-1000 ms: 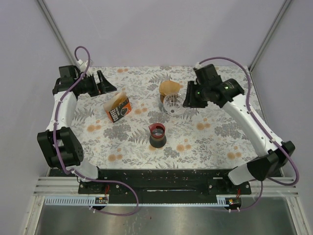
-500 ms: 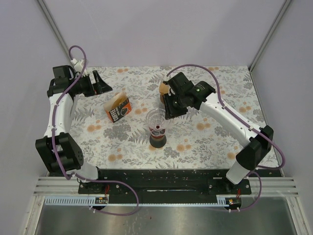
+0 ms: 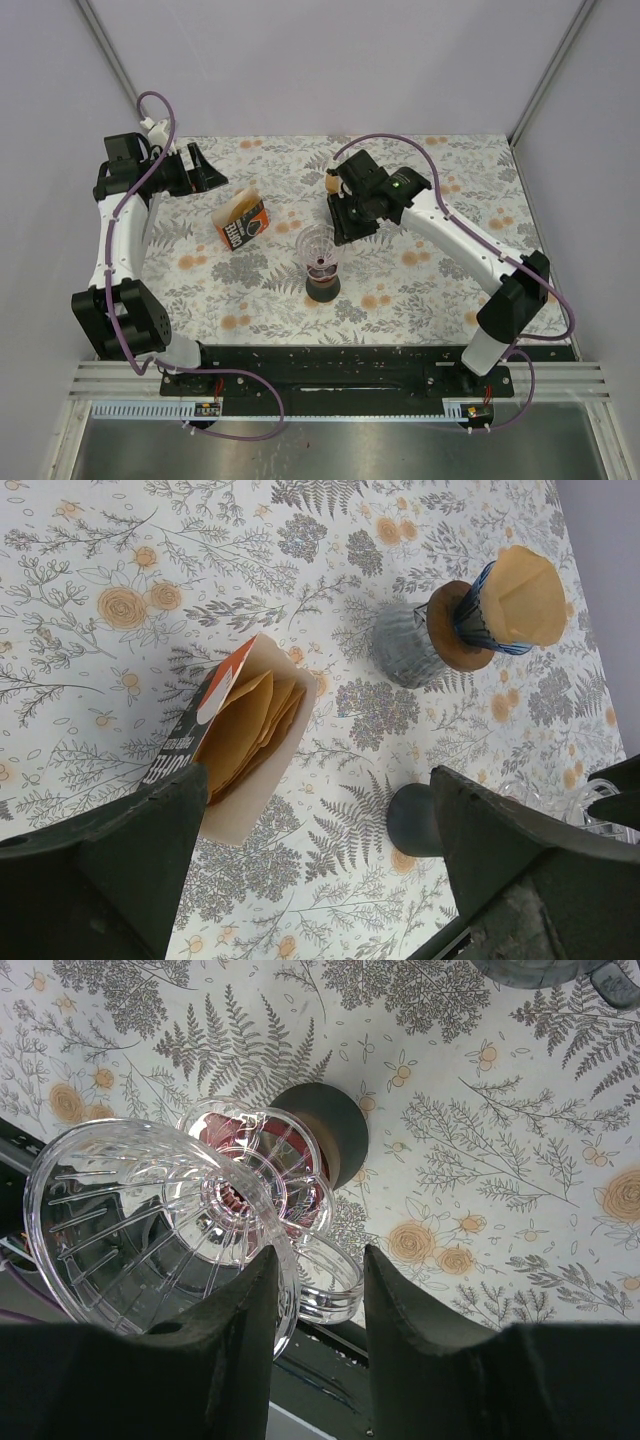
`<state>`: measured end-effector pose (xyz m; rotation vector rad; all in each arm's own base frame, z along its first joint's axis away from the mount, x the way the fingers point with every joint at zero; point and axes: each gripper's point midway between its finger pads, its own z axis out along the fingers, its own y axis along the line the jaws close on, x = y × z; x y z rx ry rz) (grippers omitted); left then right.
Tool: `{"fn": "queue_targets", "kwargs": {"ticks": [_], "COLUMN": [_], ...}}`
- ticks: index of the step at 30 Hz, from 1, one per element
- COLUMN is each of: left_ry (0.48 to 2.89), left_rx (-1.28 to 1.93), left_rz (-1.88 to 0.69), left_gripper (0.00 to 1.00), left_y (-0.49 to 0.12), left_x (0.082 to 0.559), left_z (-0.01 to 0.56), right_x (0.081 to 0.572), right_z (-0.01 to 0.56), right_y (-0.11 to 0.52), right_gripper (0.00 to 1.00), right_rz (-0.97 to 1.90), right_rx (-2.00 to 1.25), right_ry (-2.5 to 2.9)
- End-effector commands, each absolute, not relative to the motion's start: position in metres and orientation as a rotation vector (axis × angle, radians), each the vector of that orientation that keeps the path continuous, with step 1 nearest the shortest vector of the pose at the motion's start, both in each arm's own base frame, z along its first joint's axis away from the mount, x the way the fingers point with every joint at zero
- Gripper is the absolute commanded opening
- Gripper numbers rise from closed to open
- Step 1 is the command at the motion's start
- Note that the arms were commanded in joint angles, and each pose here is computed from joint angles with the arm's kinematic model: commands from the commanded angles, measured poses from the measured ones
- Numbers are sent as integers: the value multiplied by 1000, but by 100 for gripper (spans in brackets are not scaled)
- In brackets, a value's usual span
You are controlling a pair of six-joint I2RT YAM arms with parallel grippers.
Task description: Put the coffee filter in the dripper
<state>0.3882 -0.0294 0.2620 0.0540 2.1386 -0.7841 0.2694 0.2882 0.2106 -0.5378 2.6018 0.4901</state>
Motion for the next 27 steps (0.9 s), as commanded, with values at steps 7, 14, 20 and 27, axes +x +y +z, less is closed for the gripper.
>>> {"fn": "queue_targets", "kwargs": {"ticks": [7,14,20,27], "left_ry": [2084,2095,2105,2121], "left_rx": [92,86,80,82], "left_rz": [-734,-711,-691,-630], "left_gripper": [97,96,96,96], "left_y": [-25,-22,-19,-13], "left_x": [389,391,392,396], "left_z": [274,269,265,256], "right_x": [275,272,268,265], "right_z": [199,193,201,225], "right_y": [299,300,303,317], "right_gripper": [0,0,32,66], "right_rz": [496,494,525,645], "right_rx": [-604,-645,-686,-725], "right_ry": [2597,2631,2631,2571]}}
